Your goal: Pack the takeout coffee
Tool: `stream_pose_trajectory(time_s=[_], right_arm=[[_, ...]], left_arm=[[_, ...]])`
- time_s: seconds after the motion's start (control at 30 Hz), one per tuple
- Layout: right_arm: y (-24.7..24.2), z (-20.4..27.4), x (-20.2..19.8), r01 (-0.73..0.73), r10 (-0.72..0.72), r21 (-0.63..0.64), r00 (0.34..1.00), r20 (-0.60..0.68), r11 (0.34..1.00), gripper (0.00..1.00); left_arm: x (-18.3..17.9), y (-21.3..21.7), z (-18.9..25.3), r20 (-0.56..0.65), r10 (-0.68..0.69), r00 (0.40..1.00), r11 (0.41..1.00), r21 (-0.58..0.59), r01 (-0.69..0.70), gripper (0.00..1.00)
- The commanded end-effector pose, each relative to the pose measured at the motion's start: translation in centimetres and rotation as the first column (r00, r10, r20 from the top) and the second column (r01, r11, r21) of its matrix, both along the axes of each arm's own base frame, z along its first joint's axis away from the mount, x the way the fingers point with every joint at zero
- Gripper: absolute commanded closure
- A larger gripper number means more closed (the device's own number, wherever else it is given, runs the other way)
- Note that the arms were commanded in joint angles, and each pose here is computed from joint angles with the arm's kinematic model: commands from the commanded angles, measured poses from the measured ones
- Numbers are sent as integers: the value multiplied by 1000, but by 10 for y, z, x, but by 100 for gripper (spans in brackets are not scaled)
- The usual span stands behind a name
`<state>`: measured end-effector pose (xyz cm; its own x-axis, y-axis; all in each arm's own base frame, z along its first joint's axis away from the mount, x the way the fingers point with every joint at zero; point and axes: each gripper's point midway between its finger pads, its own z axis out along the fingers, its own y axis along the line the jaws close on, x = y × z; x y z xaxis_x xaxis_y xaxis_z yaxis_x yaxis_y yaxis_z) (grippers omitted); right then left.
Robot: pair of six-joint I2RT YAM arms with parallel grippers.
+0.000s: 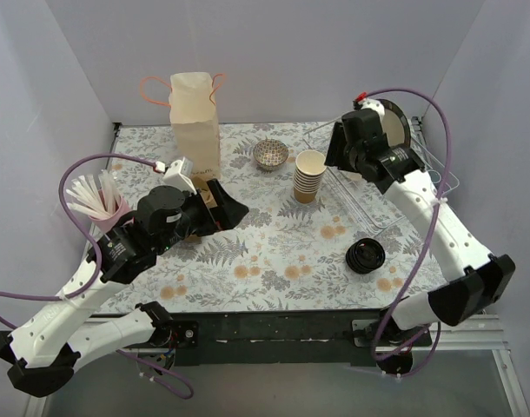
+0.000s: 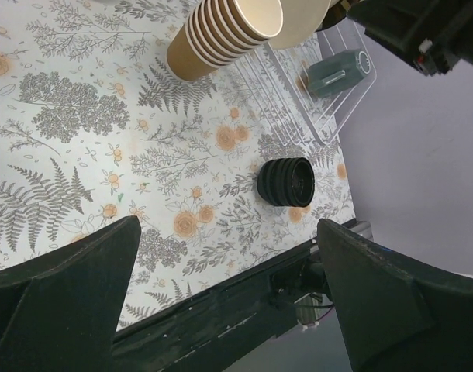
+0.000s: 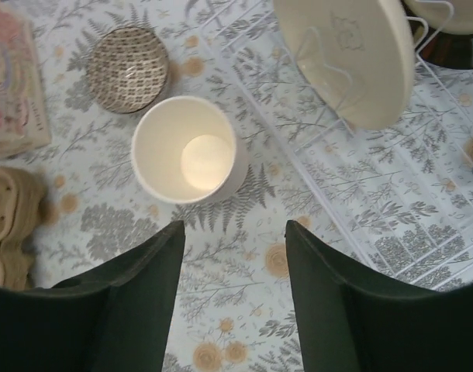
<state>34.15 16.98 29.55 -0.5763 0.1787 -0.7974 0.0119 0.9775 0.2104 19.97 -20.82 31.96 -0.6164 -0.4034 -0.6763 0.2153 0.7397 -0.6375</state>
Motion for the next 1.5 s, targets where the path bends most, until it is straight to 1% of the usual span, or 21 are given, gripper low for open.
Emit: stream_pose_trajectory(time_s=[0.0, 0.03, 0.07, 0.1, 0.17, 0.23, 0.33, 0.43, 0.53, 0.77, 0.87, 0.97, 1.0, 1.07, 1.1, 1.17, 1.2, 1.23, 1.27, 1.47], right_arm=[[-21, 11, 37, 19, -19, 16, 1000, 7, 1000, 40], [-21, 9, 42, 17, -17, 19, 1000, 2, 1000, 44], [-21, 0, 52, 0, 0, 0, 1000, -14, 1000, 46], [-16, 5, 57, -24, 24, 7, 1000, -5, 1000, 47], [-14, -12, 68, -41, 40, -37, 998, -47, 998, 49], [-5, -19, 77, -82, 78, -47, 994, -74, 996, 52], [1, -30, 84, -115, 108, -66, 988, -111, 991, 54], [-2, -41, 88, -124, 109, -102, 984, -139, 987, 57], [2, -48, 92, -145, 128, -109, 980, -150, 983, 58], [7, -75, 90, -164, 139, -94, 963, -229, 982, 63], [10, -82, 90, -168, 144, -80, 959, -243, 983, 65], [11, -83, 90, -168, 143, -82, 958, -247, 982, 69], [10, -83, 90, -163, 138, -83, 959, -246, 983, 74], [8, -82, 89, -161, 135, -87, 960, -245, 983, 79], [8, -81, 89, -159, 134, -88, 961, -242, 983, 84], [6, -79, 90, -156, 131, -95, 964, -231, 983, 89], [7, -78, 90, -157, 132, -96, 965, -228, 983, 94], [7, -75, 92, -154, 130, -95, 967, -219, 983, 97], [8, -71, 92, -156, 135, -90, 968, -212, 984, 98], [14, -50, 93, -172, 162, -52, 972, -168, 984, 99]], left_arm=[[-8, 10, 10, 5, 13, 1000, 1000, -15, -12, 2], [-10, 11, 10, -3, 15, 1000, 1000, -23, -15, 2], [-11, 13, 9, -4, 17, 1000, 1000, -25, -18, 2], [-11, 14, 6, -11, 23, 1000, 1000, -19, -23, 2], [-14, 19, 3, -20, 39, 999, 999, -18, -39, 2], [-14, 24, -3, -29, 61, 998, 998, -8, -61, 2], [-15, 29, -5, -38, 86, 996, 996, -24, -87, 2], [-15, 30, -4, -52, 102, 993, 994, -44, -104, 2], [-15, 29, -4, -63, 108, 992, 992, -51, -112, 2], [-13, 32, 1, -56, 125, 991, 991, -45, -128, 2], [-14, 34, -1, -61, 126, 990, 992, -20, -128, 2], [-15, 36, -3, -61, 125, 990, 992, -7, -126, 2], [-15, 36, -3, -63, 122, 991, 992, -5, -123, 2], [-15, 36, -3, -59, 119, 991, 993, -5, -119, 2], [-15, 35, -2, -57, 119, 991, 993, -7, -119, 2], [-14, 35, -3, -58, 119, 991, 993, -1, -119, 2], [-14, 34, -2, -56, 119, 991, 993, -3, -120, 2], [-13, 34, -3, -57, 119, 991, 993, -2, -120, 2], [-12, 33, -3, -56, 119, 991, 993, -1, -119, 2], [-11, 30, -5, -56, 114, 992, 993, -2, -114, 2]])
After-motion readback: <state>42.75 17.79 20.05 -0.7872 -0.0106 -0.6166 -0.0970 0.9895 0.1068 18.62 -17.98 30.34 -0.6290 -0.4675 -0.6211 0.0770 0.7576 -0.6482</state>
